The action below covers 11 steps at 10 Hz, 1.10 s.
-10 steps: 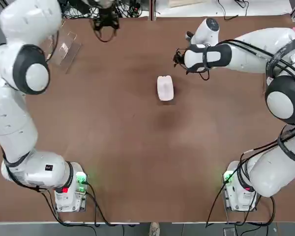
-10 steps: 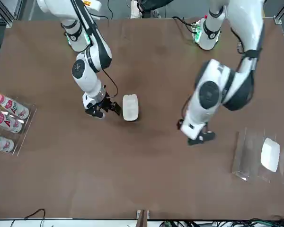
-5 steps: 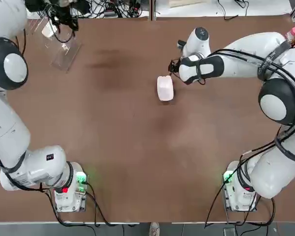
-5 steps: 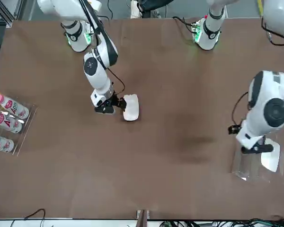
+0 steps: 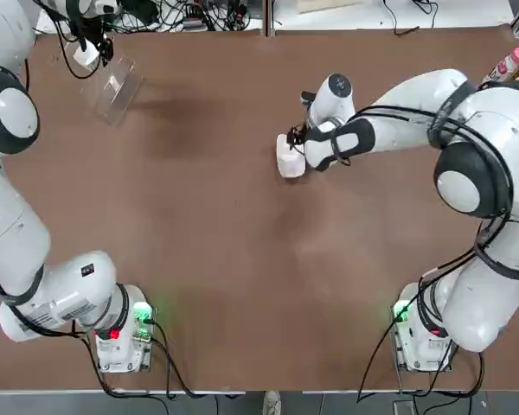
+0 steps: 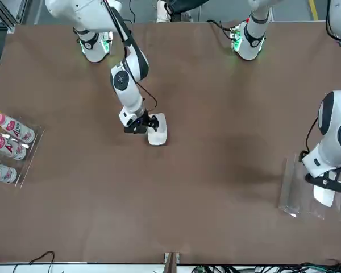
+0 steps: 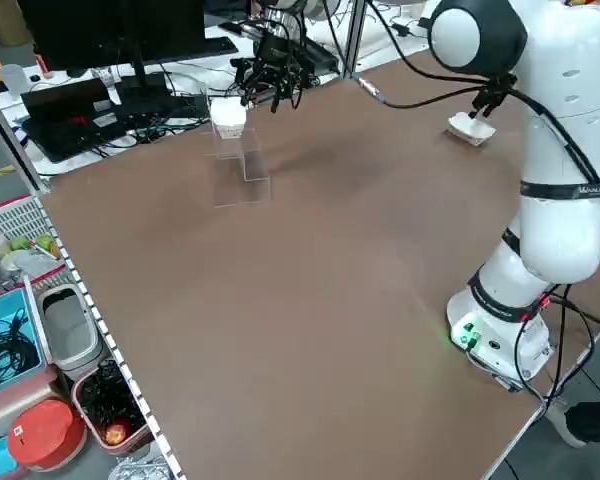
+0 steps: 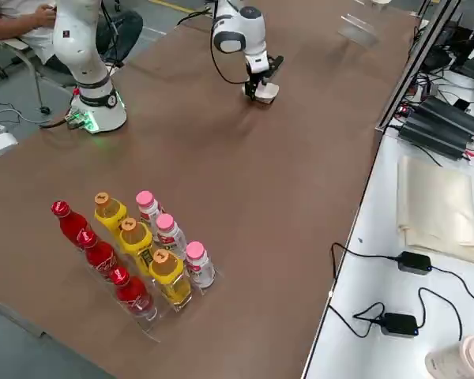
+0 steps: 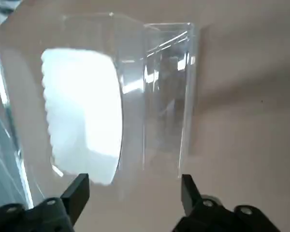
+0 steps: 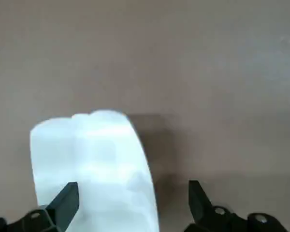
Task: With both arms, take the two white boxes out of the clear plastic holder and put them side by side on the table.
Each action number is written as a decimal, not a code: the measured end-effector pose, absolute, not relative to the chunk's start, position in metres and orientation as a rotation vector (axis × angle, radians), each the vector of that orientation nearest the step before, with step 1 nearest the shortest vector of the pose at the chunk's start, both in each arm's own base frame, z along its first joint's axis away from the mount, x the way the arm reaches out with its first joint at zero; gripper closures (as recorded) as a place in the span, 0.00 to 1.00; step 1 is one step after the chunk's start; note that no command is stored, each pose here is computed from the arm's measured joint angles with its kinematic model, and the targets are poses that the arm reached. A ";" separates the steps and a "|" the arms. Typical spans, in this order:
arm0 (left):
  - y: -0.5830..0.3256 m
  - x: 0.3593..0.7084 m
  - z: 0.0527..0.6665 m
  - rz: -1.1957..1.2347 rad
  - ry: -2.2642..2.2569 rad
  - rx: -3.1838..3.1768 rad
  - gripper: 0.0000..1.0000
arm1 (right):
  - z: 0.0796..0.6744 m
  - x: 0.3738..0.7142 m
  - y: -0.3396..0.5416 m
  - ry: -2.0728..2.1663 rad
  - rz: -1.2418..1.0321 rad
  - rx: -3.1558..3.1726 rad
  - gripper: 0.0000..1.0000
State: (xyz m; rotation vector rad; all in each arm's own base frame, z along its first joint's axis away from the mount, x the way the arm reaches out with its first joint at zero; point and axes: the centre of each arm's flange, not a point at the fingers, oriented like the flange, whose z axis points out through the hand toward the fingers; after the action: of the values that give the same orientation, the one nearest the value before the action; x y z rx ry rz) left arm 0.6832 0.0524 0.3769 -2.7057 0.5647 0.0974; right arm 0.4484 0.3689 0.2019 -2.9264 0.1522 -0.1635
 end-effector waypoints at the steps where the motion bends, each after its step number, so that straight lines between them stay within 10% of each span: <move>1: 0.054 0.687 0.366 0.084 0.611 -2.697 0.17 | 0.191 0.444 0.373 0.146 -0.172 -2.927 0.01; 4: 0.071 0.693 0.341 0.075 0.657 -2.662 0.36 | 0.177 0.442 0.373 0.147 -0.193 -2.926 0.12; 9: 0.075 0.694 0.344 0.069 0.675 -2.654 0.97 | 0.178 0.444 0.372 0.165 -0.199 -2.921 0.55; 11: 0.076 0.695 0.347 0.063 0.677 -2.652 0.98 | 0.179 0.443 0.374 0.163 -0.203 -2.919 0.69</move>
State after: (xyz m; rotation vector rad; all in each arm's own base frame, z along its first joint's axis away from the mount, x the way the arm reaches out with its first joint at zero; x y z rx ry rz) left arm 0.6952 0.0759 0.3466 -2.6520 0.6769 0.0635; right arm 0.4434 0.3741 0.1792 -2.9190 0.1627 -0.2025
